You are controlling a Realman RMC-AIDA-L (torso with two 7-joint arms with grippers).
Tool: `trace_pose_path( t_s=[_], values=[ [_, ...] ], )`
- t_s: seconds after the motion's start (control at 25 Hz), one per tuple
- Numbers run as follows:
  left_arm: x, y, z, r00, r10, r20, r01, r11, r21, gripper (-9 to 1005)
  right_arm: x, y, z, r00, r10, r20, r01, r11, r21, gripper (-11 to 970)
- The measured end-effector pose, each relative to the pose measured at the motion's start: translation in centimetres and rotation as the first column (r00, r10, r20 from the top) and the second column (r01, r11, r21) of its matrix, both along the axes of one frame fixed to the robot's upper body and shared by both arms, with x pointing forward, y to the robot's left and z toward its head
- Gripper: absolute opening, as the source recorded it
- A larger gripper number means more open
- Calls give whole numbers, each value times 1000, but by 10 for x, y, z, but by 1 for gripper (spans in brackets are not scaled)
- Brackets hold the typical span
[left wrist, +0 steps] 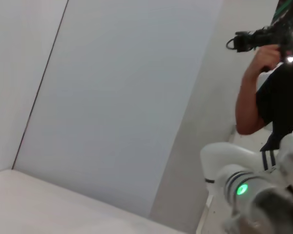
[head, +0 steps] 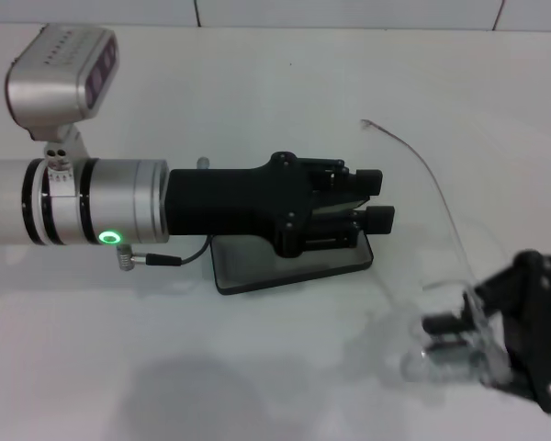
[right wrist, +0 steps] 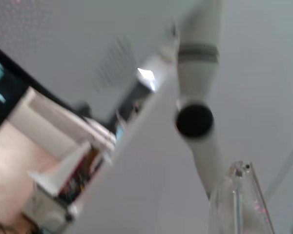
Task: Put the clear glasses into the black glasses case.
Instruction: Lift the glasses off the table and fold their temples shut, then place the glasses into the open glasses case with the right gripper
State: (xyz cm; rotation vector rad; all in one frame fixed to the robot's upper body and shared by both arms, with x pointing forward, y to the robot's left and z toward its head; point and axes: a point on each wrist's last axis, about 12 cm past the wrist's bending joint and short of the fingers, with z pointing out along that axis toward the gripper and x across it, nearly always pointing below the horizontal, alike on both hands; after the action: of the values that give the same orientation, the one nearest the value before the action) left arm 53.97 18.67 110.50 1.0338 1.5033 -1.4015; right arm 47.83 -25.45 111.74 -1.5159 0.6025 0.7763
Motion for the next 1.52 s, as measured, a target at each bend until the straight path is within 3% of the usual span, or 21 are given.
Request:
trace_pose_path(
  t_s=[0.2,0.4,0.64,0.88,1.24,1.52],
  values=[
    [4,-5,-2,1000,17,5,-17,1000,25,503,-7,15,0,992,124,-19,-122,989,81,114],
    [7,-7,2,997,45,70,-44,999,-17,503,9,45,-5,966,176,-187,-164,983,78,114],
    [2,1,4,981,95,167,-80,992,-95,503,27,56,-9,924,82,-374,-81,997,20,114],
    [-7,9,1,961,134,242,-102,985,-143,503,42,58,-12,874,-39,-485,13,998,-57,114],
    [-5,10,-3,956,144,257,-119,987,-112,503,49,57,-12,874,-83,-480,40,994,-99,114],
    [8,45,-9,884,401,241,-382,916,-122,503,57,55,-22,899,-264,-350,152,936,-317,114]
  ],
)
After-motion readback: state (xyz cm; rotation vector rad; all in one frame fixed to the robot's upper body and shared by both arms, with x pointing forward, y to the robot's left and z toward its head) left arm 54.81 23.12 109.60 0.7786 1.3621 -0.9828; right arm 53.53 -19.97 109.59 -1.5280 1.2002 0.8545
